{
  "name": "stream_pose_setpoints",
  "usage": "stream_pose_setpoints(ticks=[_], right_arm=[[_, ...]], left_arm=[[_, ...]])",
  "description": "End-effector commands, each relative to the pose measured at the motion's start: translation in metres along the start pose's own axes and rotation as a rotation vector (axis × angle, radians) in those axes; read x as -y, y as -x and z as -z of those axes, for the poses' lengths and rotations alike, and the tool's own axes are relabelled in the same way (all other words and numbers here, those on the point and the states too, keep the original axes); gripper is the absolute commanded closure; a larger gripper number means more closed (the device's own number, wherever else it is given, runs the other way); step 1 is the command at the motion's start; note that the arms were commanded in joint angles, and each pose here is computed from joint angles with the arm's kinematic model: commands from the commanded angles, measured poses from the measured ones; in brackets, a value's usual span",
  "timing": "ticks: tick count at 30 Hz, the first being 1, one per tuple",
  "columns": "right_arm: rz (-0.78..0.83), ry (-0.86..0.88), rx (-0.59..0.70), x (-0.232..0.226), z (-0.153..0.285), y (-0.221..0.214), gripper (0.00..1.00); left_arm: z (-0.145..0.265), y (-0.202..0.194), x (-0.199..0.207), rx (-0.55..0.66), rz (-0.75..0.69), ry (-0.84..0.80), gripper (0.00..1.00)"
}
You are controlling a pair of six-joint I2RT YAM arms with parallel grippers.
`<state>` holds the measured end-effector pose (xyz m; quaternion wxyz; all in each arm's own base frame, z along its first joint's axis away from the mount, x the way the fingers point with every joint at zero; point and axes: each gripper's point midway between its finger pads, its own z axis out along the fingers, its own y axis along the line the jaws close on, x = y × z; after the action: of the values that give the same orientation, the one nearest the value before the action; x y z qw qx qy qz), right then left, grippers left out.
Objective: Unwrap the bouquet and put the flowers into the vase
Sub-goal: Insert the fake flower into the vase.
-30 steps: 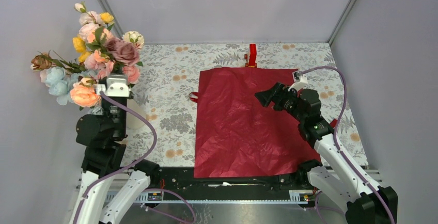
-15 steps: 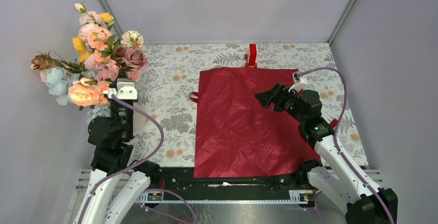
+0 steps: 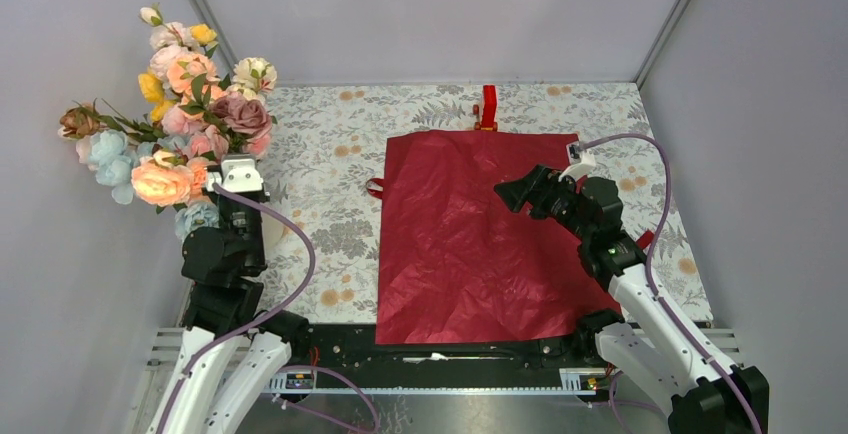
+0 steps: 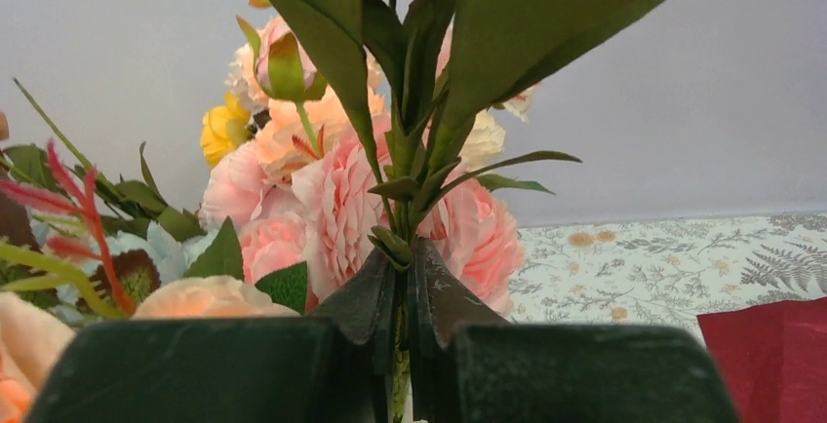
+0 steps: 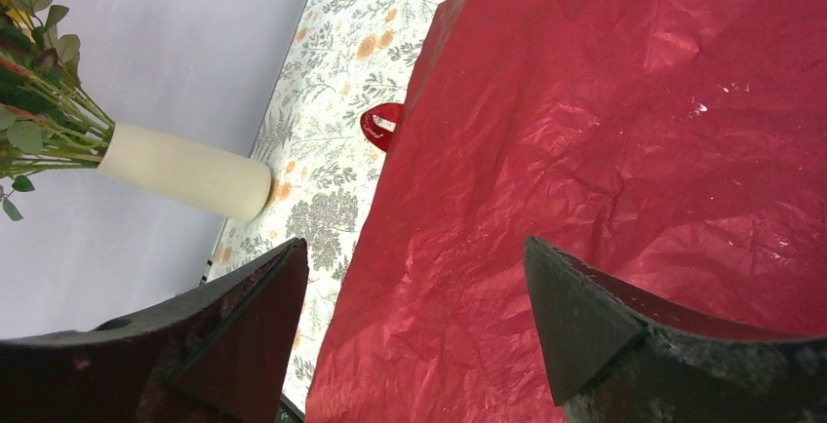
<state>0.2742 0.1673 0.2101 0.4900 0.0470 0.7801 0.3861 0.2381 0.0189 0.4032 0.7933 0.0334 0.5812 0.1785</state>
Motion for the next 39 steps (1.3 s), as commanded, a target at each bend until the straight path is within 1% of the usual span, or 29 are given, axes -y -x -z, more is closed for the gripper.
stream_pose_setpoints(ticks=[1, 7, 14, 20, 30, 39], right_arm=[[0.005, 0.054, 0.038, -0.012, 0.003, 0.011, 0.13], [0.001, 0.061, 0.043, -0.014, 0.005, 0.011, 0.13], [0.001, 0.075, 0.042, -0.017, 0.007, 0.012, 0.14], [-0.001, 0.081, 0.048, -0.019, 0.009, 0.012, 0.13], [-0.003, 0.096, 0.057, -0.023, 0.013, 0.013, 0.13], [-0.007, 0.104, 0.058, -0.024, 0.015, 0.012, 0.13]], left_arm=[[0.004, -0.021, -0.009, -0.067, 0.031, 0.076, 1.00], [0.007, -0.042, -0.001, -0.122, 0.047, 0.059, 1.00], [0.016, -0.074, 0.004, -0.229, 0.062, 0.078, 1.00], [0.019, -0.085, 0.001, -0.276, 0.051, 0.102, 1.00], [0.029, -0.110, -0.004, -0.415, 0.036, 0.160, 1.00], [0.037, -0.126, -0.011, -0.477, 0.017, 0.226, 1.00]])
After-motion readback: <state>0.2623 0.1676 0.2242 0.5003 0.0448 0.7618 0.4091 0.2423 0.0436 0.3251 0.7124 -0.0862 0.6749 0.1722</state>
